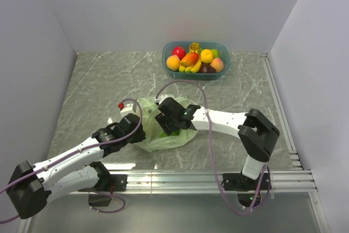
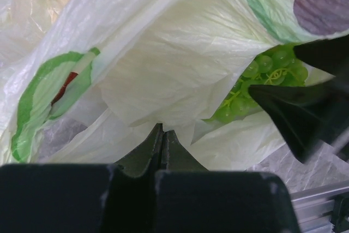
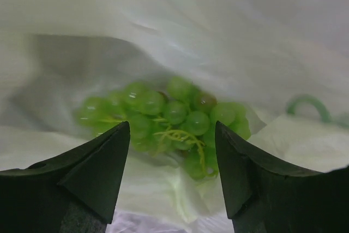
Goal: Untie the knot of the plastic bag and take out the fruit
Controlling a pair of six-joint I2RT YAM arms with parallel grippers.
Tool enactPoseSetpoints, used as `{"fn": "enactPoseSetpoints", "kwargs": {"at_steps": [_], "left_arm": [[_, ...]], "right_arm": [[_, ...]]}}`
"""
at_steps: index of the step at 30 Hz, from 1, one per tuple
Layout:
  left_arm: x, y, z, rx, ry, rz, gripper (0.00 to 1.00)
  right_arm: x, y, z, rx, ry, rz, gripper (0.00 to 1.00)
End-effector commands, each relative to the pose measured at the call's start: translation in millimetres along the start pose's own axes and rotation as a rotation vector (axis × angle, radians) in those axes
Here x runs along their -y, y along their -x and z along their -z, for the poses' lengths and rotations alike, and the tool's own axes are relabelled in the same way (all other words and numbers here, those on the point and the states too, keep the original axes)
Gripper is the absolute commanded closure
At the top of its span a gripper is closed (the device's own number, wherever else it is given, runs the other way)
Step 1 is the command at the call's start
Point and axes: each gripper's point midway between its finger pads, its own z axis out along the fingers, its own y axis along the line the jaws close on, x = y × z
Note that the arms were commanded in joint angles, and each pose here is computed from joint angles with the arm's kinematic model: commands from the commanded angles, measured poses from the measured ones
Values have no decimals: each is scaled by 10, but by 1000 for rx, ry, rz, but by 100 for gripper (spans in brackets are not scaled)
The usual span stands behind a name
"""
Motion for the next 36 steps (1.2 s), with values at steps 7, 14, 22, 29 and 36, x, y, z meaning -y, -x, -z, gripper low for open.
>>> {"fn": "enactPoseSetpoints", "kwargs": {"at_steps": [7,14,22,29,36], "left_arm": [[-77,29,23,24,29,23,99],[-71,25,3,18,37,17,100],[-52,39,-13,19,38,12,99],[-71,55,-13,24,50,11,99],[-103,77,11,37,64,17,99]], "right_arm": [[14,-328,-415,-65,-4,-18,28],[27,-289,-327,-34,5,-4,87],[15,170,149,126,43,-16,100],[-31,680,716,238,94,9,95],[144,198,413,24,-55,-135,57]]}}
